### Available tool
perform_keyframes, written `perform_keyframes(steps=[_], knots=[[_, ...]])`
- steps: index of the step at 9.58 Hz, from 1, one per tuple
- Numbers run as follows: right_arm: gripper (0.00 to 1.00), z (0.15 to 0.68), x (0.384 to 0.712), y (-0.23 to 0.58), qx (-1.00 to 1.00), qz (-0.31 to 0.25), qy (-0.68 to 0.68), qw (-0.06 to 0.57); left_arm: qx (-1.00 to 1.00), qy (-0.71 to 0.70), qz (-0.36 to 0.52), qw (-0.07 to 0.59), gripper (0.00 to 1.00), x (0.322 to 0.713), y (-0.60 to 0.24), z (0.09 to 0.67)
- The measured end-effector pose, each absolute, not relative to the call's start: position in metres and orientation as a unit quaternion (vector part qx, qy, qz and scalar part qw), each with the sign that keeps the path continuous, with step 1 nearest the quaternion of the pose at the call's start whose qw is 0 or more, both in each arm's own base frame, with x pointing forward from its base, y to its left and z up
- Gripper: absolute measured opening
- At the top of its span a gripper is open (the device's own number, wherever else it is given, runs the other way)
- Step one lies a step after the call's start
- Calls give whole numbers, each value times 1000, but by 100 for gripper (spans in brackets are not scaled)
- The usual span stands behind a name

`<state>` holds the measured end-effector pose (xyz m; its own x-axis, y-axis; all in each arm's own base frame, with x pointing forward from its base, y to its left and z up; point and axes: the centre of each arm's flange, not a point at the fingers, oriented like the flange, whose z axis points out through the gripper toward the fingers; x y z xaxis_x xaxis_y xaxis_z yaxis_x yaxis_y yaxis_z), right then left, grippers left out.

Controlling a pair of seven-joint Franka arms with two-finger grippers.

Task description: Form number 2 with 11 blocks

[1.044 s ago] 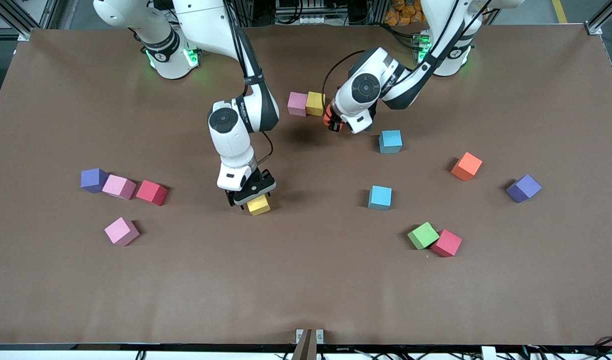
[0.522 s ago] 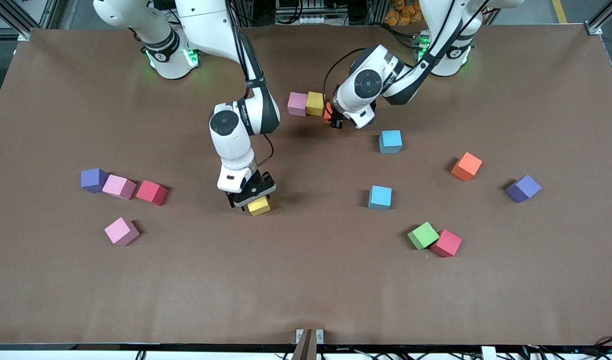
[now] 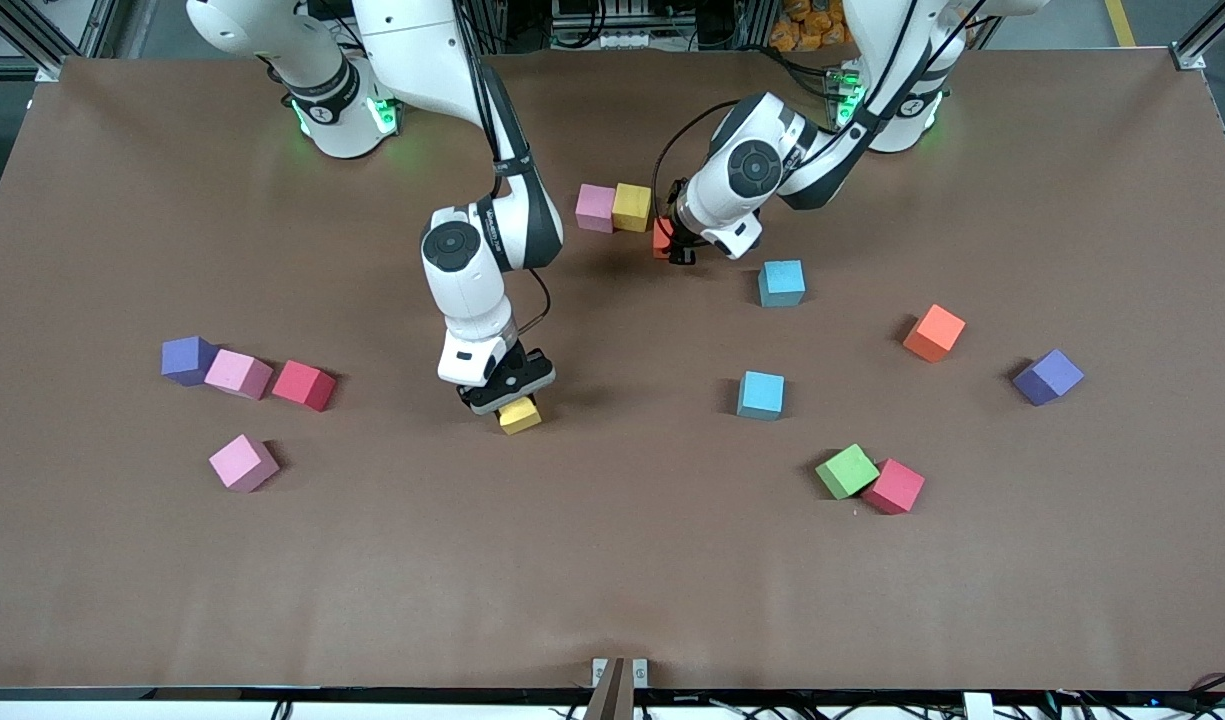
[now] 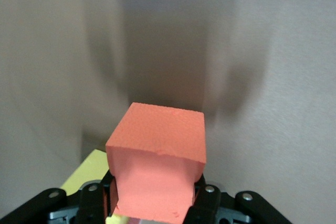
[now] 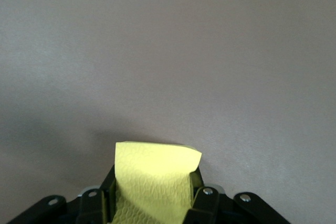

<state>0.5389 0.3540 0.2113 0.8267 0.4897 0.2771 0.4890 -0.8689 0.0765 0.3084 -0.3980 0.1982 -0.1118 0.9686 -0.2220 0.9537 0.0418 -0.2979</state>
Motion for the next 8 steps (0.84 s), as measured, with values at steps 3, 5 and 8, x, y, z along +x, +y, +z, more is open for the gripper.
perform_keyframes(steps=[3, 5, 8], knots=[[55, 217, 541, 357, 937, 98, 335, -13, -671, -717, 189, 15, 55, 295, -405, 200], [55, 222, 533, 343, 921, 75, 380, -25, -675, -714, 184, 10, 55, 288, -404, 203], [55, 227, 497, 316, 891, 43, 448, -57, -681, -709, 181, 6, 55, 278, -405, 204]])
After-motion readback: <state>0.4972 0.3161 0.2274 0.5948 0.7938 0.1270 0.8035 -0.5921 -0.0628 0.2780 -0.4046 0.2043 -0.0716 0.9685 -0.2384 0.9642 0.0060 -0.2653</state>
